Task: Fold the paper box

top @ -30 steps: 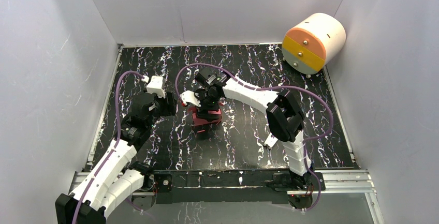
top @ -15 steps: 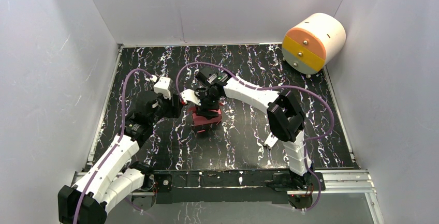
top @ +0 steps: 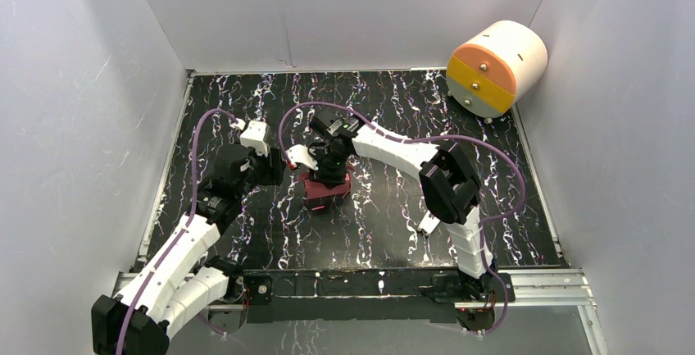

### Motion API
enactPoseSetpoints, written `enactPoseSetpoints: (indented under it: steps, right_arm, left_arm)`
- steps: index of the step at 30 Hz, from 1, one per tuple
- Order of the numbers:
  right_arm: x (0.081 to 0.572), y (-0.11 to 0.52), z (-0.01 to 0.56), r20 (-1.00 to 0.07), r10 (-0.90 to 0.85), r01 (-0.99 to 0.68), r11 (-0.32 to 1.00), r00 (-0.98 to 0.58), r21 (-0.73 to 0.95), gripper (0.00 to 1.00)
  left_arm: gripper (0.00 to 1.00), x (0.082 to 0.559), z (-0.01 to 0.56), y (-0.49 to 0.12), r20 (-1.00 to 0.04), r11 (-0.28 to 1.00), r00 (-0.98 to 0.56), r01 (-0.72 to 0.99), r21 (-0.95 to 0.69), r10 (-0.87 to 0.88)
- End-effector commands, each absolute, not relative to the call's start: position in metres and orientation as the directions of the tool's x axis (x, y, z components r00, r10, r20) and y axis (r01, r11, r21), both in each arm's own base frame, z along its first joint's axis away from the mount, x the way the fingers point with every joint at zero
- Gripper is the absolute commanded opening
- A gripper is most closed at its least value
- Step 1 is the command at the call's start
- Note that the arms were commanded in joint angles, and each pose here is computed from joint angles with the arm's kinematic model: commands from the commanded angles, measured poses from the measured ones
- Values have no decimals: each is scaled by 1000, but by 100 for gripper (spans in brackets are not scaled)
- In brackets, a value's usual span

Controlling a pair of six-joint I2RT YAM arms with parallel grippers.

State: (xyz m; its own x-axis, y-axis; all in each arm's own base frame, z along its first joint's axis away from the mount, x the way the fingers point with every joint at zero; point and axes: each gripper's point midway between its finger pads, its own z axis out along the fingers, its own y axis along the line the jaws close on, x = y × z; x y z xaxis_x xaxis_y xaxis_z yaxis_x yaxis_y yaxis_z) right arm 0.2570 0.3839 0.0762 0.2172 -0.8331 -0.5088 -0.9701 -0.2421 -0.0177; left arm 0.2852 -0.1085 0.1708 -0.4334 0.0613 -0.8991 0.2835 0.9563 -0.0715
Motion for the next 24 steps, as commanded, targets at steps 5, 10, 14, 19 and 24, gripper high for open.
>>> enactPoseSetpoints:
  steps: [5,10,14,19,24]
  right_arm:
    - [252,389,78,-524,-817,-963,-267,240,-26,22]
    - [255,385,80,-513,-822,-964,-262,249,-49,9]
    - [255,382,73,-499,-832,-967,-253,240,-43,8]
    - [255,381,70,-493,-839,-969,-246,231,-35,8]
    - [254,380,72,-500,-835,-969,-242,230,-42,8]
  left_arm:
    - [57,285,176,-106,-908,956,-413,287,-60,67]
    - [57,285,176,-107,-909,955,-410,292,-60,68]
    - [57,284,174,-112,-906,946,-417,317,-71,72]
    - [57,278,161,-129,-879,912,-470,392,-124,83]
    - [55,272,152,-146,-829,887,-560,391,-247,17]
